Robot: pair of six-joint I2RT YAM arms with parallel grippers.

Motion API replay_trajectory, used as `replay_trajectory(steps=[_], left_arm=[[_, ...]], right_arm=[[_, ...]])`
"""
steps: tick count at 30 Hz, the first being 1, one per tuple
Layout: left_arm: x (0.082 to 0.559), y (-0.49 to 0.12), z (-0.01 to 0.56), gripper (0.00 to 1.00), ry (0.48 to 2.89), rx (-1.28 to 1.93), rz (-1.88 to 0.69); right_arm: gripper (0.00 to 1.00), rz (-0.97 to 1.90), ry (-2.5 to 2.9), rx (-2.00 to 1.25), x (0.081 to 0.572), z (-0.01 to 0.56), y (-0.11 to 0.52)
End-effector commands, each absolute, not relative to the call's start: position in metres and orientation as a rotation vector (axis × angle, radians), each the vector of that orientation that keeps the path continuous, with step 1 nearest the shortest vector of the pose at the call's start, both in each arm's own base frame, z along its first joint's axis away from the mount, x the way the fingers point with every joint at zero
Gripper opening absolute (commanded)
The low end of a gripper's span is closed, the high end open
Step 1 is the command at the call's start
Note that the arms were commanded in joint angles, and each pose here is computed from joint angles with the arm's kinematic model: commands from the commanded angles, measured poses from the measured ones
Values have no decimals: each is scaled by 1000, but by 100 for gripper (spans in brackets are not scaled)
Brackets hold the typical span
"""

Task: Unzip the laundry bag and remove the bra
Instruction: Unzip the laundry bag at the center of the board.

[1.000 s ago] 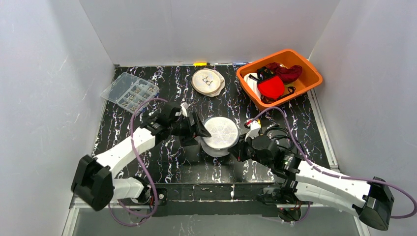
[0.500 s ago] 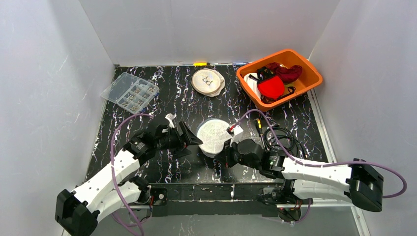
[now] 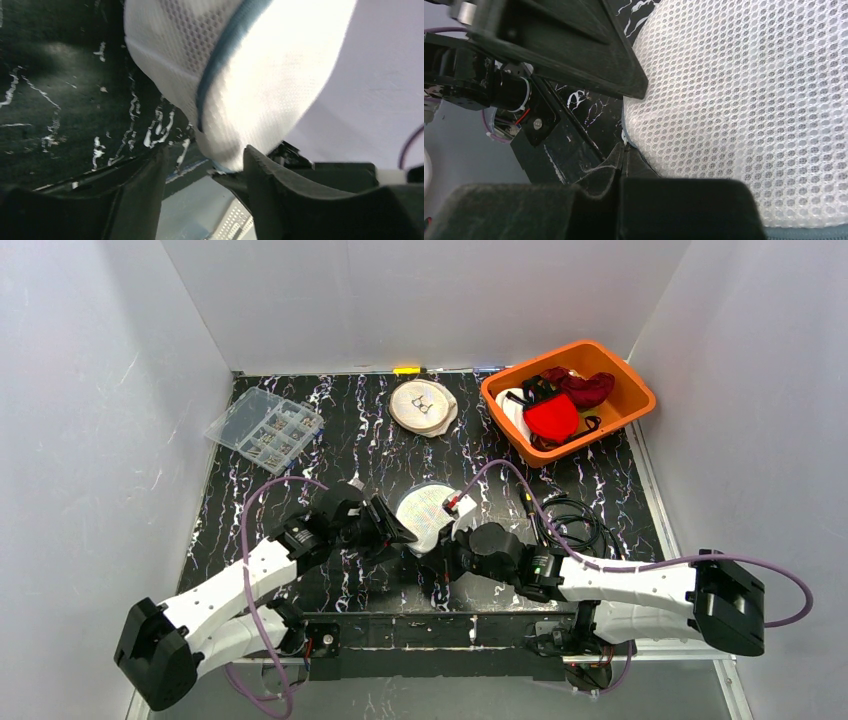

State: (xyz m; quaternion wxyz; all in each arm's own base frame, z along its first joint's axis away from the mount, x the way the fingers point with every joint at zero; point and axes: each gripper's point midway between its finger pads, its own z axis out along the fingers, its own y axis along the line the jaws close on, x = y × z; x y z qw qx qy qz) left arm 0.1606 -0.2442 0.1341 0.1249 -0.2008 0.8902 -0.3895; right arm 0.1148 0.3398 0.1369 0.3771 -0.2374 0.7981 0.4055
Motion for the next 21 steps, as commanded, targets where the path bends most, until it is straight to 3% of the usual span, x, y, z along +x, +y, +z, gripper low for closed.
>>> replay_trajectory(steps=[1,14,21], left_arm=[[177,-242,129,49,2585,-618,-1029],[198,-238,131,1,2560,-630,-921],[204,-233,135,0,2555,-589,-899]], right_arm=[[1,1076,1929,-567,121,175,346],[1,1019,1947,-544,125,171,332],[1,938,1971,-496,133,166,316]])
